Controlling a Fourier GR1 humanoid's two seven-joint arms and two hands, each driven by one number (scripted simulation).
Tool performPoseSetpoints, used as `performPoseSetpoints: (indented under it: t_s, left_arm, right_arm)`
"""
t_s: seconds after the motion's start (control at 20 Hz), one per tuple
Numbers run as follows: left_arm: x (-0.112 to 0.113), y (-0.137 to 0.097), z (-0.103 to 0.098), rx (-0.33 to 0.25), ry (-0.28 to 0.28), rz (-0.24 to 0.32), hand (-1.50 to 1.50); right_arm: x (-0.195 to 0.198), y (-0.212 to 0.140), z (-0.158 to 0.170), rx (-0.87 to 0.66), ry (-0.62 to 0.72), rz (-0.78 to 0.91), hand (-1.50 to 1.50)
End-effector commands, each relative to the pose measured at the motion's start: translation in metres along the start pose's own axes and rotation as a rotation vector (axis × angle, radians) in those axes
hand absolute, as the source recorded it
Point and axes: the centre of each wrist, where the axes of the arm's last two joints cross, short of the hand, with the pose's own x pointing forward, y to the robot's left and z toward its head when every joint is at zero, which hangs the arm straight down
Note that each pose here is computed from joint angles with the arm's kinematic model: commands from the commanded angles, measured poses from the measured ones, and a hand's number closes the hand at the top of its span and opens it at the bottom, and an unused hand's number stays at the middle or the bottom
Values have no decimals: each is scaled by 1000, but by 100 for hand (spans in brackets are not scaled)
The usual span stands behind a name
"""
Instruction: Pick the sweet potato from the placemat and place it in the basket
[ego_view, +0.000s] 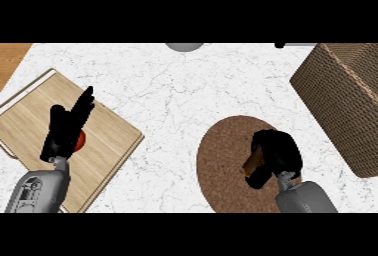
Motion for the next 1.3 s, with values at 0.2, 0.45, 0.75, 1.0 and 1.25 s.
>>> performPoseSetpoints:
  t_s: [0.2, 0.45, 0.75, 1.0, 1.25]
  left_arm:
    - [7, -13, 4, -14, -6, -12, 0]
    - [9, 13, -2, -4, 11, -4, 0]
    - [-9, 6, -9, 23, 13, 4, 0]
    - [-8, 0, 3, 21, 20, 4, 0]
    - [5, 6, -8, 9, 9, 3, 0]
  right_arm:
    - [3, -7, -11, 39, -295, 226, 150]
    - [17, -14, 4, -89, -371, 260, 150]
    - [22, -48, 30, -111, -437, -137, 150]
    - [23, -96, 60, -216, -500, -462, 150]
    - [23, -167, 103, -345, -520, -564, 150]
